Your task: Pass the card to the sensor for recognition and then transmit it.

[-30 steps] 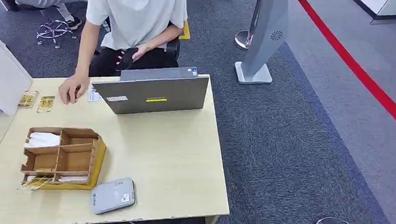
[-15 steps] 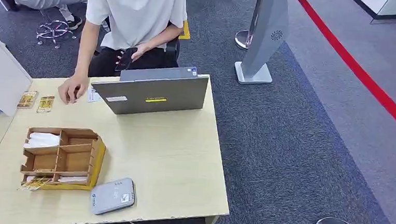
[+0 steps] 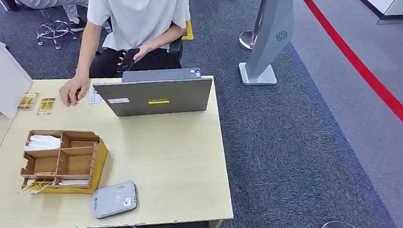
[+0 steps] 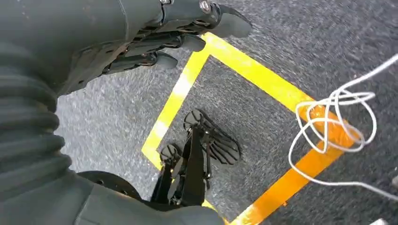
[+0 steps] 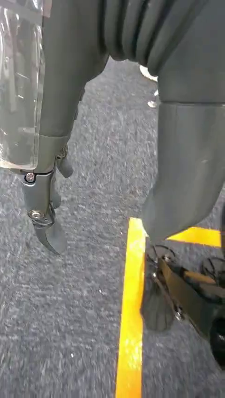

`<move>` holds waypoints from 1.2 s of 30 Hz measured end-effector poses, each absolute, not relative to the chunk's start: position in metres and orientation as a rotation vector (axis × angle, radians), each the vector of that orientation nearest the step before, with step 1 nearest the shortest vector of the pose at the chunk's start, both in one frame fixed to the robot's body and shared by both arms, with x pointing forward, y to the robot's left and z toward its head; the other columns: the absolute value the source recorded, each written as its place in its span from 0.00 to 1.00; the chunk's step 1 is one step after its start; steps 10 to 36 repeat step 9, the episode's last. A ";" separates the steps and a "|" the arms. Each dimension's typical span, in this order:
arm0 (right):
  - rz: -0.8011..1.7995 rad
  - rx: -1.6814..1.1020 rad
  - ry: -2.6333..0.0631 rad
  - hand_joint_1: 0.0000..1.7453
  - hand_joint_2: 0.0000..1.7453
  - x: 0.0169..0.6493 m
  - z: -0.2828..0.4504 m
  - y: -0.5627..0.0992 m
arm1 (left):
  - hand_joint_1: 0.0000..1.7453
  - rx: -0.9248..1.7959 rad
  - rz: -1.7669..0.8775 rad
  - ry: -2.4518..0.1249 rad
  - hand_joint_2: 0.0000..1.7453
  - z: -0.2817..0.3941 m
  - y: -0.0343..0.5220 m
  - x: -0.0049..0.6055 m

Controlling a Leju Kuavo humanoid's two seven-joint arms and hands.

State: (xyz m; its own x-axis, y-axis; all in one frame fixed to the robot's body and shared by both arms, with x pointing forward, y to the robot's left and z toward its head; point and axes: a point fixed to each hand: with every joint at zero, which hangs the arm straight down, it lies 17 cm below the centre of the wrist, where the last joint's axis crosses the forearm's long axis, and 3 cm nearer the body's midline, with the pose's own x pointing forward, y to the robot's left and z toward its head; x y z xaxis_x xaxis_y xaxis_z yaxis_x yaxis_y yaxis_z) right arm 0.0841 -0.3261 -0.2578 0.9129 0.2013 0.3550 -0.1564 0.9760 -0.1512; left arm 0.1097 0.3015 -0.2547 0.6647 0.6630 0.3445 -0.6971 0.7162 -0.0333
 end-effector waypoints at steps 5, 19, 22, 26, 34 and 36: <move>0.161 -0.104 -0.395 0.00 0.00 0.091 -0.258 -0.317 | 0.00 0.086 0.686 -0.358 0.00 -0.255 0.296 0.116; 0.141 -0.090 -0.403 0.00 0.00 0.094 -0.258 -0.309 | 0.00 0.074 0.623 -0.365 0.00 -0.255 0.292 0.118; 0.141 -0.090 -0.403 0.00 0.00 0.094 -0.258 -0.309 | 0.00 0.074 0.623 -0.365 0.00 -0.255 0.292 0.118; 0.141 -0.090 -0.403 0.00 0.00 0.094 -0.258 -0.309 | 0.00 0.074 0.623 -0.365 0.00 -0.255 0.292 0.118; 0.141 -0.090 -0.403 0.00 0.00 0.094 -0.258 -0.309 | 0.00 0.074 0.623 -0.365 0.00 -0.255 0.292 0.118; 0.141 -0.090 -0.403 0.00 0.00 0.094 -0.258 -0.309 | 0.00 0.074 0.623 -0.365 0.00 -0.255 0.292 0.118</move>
